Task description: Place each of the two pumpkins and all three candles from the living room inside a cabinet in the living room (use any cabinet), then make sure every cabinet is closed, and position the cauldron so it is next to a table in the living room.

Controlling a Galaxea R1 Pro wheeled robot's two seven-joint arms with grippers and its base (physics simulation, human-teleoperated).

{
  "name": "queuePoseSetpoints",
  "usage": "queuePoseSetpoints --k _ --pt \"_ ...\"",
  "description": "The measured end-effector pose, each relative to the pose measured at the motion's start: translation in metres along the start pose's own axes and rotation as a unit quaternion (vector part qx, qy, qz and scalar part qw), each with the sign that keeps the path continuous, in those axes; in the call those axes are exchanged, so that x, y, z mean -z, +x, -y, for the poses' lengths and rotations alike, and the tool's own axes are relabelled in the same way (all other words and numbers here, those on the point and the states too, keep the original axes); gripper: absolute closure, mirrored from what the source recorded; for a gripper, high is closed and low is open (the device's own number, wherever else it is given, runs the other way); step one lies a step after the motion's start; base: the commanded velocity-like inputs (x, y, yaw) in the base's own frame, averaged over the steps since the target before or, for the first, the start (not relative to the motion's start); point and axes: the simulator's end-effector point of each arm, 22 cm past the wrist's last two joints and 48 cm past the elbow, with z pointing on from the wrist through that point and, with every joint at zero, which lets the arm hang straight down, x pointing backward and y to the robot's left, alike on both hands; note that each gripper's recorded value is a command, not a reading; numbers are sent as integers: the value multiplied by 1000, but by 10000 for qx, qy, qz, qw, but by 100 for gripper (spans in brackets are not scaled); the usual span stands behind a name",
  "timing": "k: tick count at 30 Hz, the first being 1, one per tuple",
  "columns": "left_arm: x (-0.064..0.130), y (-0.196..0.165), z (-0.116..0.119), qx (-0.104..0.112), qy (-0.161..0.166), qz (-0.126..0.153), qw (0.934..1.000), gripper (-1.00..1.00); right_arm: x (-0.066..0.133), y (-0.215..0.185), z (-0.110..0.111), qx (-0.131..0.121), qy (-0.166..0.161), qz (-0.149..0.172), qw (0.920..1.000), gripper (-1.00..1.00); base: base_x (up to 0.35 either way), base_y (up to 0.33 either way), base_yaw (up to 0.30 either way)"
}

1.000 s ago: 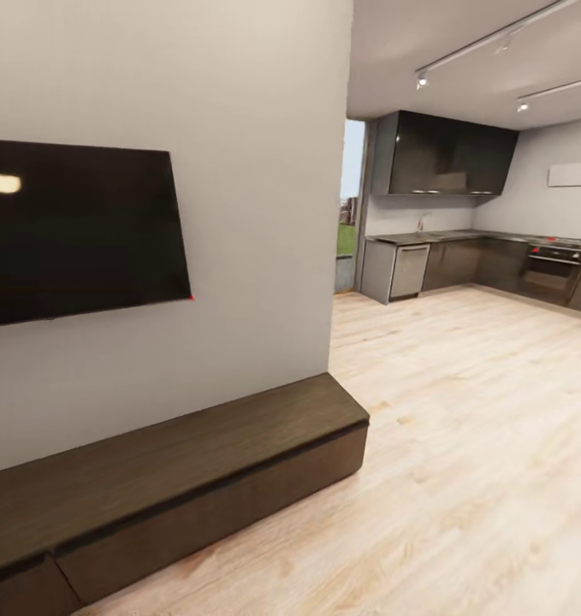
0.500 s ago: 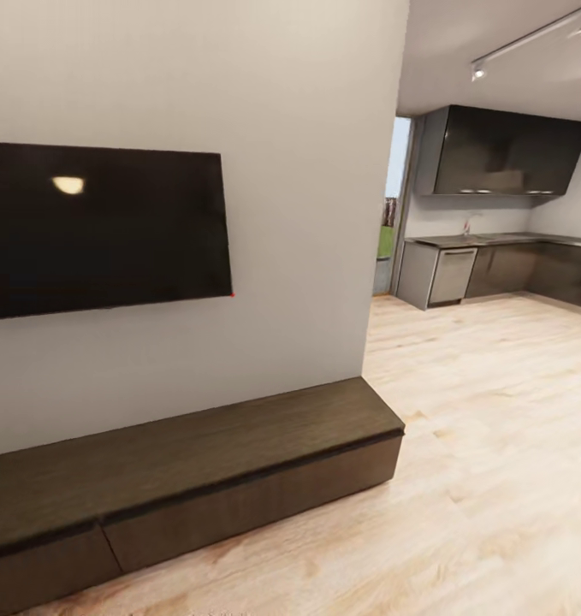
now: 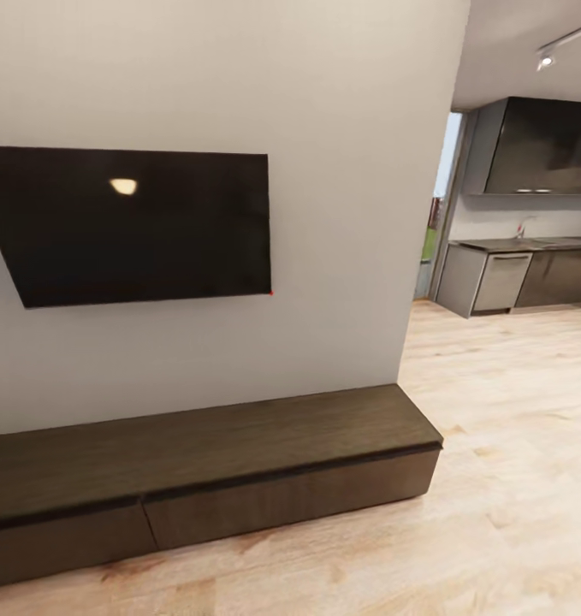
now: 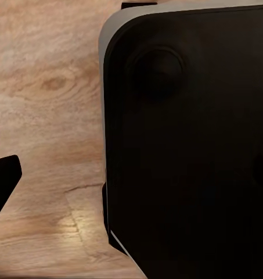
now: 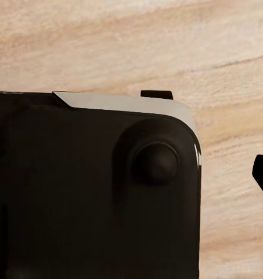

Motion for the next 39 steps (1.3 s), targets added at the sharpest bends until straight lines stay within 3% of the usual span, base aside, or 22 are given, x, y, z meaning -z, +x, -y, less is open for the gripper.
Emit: queuePoseSetpoints --k 20,25,39 --pt "0 0 0 28 5 1 10000 -100 0 0 2 -18 16 -10 10000 -100 0 0 263" --pt "0 0 7 42 51 -3 10000 -100 0 1 1 -10 -12 -29 10000 -100 0 0 42" --pt "0 -2 -3 -12 24 14 10000 -100 0 1 -1 2 -50 -27 10000 -100 3 70 -113"
